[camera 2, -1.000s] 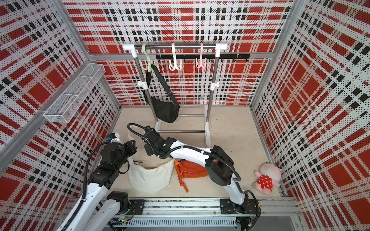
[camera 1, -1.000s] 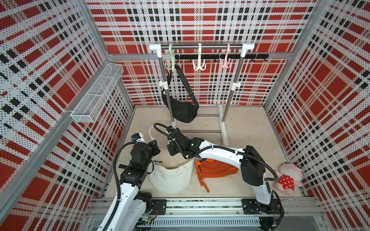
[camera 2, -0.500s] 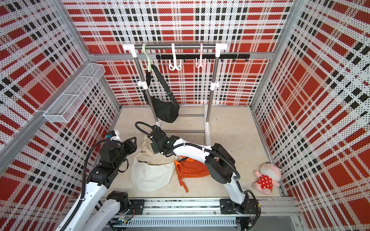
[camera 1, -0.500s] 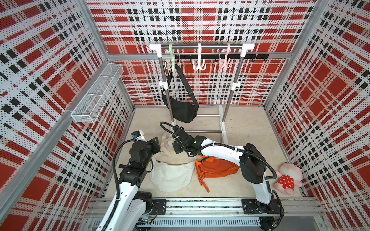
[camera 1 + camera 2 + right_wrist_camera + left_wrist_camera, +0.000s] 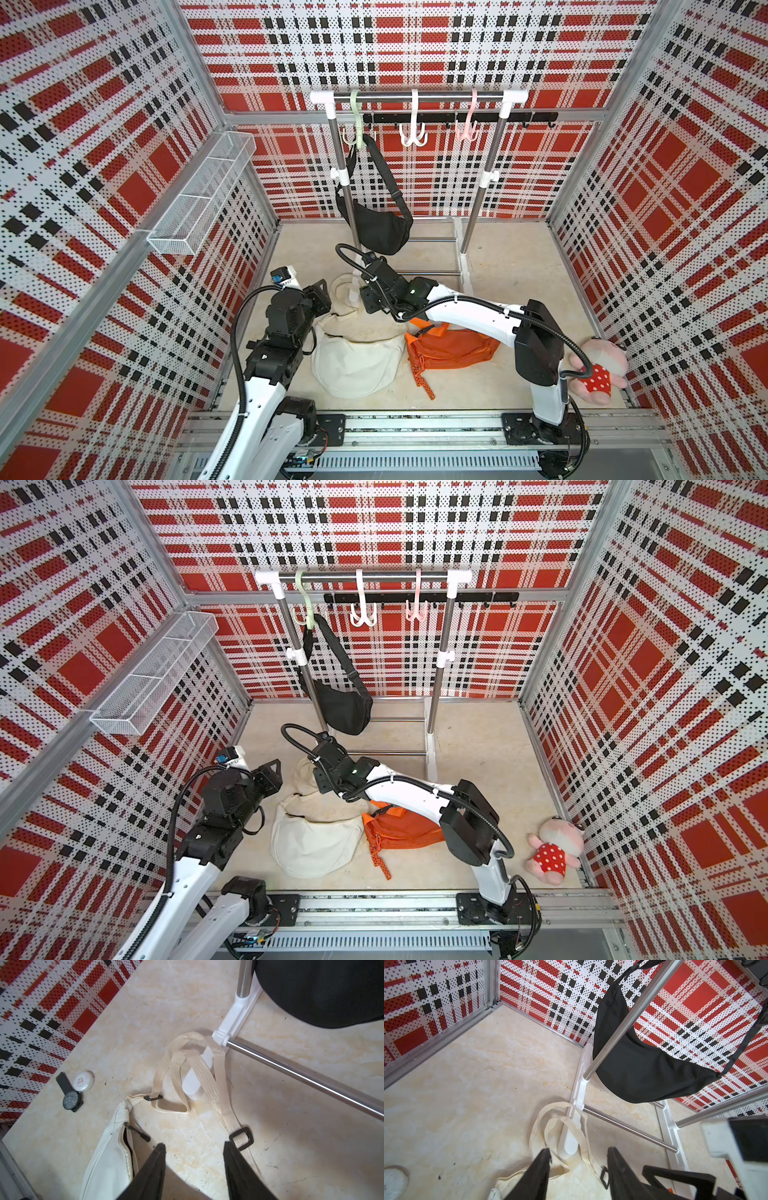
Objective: Take the bag off the hook
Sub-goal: Place the bag at the center of the board, then pick up the bag from the hook.
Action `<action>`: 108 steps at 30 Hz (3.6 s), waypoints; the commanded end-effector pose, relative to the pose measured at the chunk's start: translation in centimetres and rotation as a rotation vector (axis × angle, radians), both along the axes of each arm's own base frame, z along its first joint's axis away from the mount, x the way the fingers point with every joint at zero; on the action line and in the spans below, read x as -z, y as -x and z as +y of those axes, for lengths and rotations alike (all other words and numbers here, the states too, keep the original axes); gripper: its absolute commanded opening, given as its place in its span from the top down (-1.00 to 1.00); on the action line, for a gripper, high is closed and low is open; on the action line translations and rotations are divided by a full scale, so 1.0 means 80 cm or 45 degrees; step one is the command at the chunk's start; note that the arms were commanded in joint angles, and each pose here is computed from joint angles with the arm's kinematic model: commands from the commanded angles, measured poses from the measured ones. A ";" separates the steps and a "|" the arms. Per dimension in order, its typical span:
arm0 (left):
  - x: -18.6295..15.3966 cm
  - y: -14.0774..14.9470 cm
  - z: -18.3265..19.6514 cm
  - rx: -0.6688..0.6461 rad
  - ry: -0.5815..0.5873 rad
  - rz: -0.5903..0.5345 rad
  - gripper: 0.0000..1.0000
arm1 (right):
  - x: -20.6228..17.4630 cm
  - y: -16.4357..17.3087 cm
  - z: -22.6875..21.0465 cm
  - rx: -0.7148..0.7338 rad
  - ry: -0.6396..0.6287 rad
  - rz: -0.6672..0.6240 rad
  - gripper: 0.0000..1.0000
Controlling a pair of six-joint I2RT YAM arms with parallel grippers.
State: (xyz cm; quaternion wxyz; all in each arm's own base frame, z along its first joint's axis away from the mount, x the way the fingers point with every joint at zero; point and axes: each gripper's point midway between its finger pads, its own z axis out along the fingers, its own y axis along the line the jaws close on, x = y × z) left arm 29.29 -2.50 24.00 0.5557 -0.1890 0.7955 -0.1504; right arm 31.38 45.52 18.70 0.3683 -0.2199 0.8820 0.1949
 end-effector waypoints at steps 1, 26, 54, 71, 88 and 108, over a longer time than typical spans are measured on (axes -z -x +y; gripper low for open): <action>-0.028 -0.003 0.000 0.012 -0.017 -0.071 0.03 | -0.040 0.000 -0.008 0.014 -0.038 -0.074 0.00; -0.103 -0.031 -0.023 0.164 -0.177 -0.204 -0.06 | -0.157 -0.014 -0.046 0.101 -0.084 -0.350 -0.09; -0.266 -0.244 -0.105 0.455 -0.268 -0.585 -0.07 | -0.339 -0.178 -0.140 0.251 -0.307 -0.655 -0.23; -0.279 -0.300 -0.118 0.554 -0.229 -0.673 0.00 | -0.295 -0.224 -0.103 0.099 -0.262 -0.829 -0.34; -0.275 -0.293 -0.114 0.541 -0.210 -0.670 0.04 | -0.269 -0.255 -0.078 0.071 -0.235 -0.943 -0.06; -0.281 -0.292 -0.112 0.530 -0.193 -0.689 0.04 | -0.342 -0.245 -0.086 0.107 -0.366 -1.068 0.93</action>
